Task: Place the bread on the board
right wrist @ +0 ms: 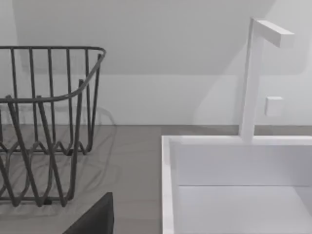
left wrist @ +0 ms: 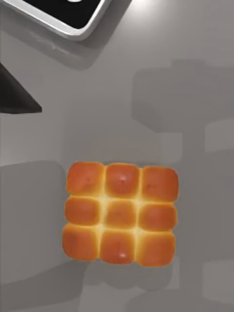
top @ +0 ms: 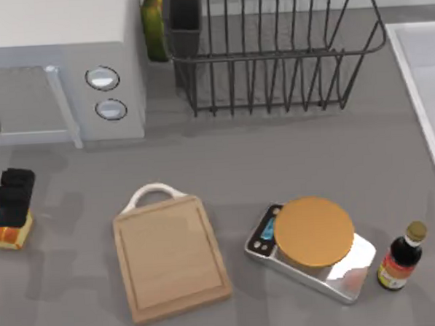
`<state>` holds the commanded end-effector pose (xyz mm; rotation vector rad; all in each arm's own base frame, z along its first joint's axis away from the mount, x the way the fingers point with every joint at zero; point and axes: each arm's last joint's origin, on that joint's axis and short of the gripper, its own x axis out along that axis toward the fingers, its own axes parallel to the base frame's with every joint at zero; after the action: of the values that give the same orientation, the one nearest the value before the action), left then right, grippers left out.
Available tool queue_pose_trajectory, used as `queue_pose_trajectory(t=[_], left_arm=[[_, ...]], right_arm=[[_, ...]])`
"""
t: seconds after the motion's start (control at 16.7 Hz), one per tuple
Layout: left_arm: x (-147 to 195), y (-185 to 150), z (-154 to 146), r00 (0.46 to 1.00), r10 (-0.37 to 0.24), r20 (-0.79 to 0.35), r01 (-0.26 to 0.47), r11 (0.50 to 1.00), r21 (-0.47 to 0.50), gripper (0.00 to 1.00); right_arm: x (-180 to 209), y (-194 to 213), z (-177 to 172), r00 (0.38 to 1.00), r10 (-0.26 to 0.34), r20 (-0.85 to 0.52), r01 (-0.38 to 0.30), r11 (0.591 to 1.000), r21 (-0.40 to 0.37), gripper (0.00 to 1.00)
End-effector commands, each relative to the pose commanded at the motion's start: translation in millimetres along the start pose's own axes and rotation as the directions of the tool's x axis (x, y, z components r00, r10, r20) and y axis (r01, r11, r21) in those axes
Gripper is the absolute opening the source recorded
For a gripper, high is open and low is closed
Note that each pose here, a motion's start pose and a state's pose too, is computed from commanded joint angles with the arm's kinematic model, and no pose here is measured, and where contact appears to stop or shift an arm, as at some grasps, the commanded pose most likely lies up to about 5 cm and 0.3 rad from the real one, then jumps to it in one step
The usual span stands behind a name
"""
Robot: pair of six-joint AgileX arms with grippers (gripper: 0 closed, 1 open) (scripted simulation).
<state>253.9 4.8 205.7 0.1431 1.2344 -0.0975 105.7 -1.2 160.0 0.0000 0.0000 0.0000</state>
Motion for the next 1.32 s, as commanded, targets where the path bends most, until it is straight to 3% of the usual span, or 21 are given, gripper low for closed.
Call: queue_pose_trajectory(t=[0.24, 0.42, 0.9, 1.32], left_arm=[[35, 7, 34, 0.973, -0.041, -0.228, 0.049, 0.998, 0.031, 1.00], [52, 11, 51, 0.949, -0.054, -0.309, 0.070, 0.997, 0.042, 1.00], [56, 12, 57, 0.946, -0.055, -0.320, 0.074, 0.996, 0.048, 1.00], [76, 3, 33, 0.943, -0.056, -0.328, 0.075, 0.996, 0.045, 1.00]], right_arm=[[0, 0, 0, 1.000, 0.000, 0.000, 0.000, 1.000, 0.000, 1.00], [0, 0, 0, 1.000, 0.000, 0.000, 0.000, 1.000, 0.000, 1.00], [0, 0, 0, 1.000, 0.000, 0.000, 0.000, 1.000, 0.000, 1.00], [0, 0, 0, 1.000, 0.000, 0.000, 0.000, 1.000, 0.000, 1.00]])
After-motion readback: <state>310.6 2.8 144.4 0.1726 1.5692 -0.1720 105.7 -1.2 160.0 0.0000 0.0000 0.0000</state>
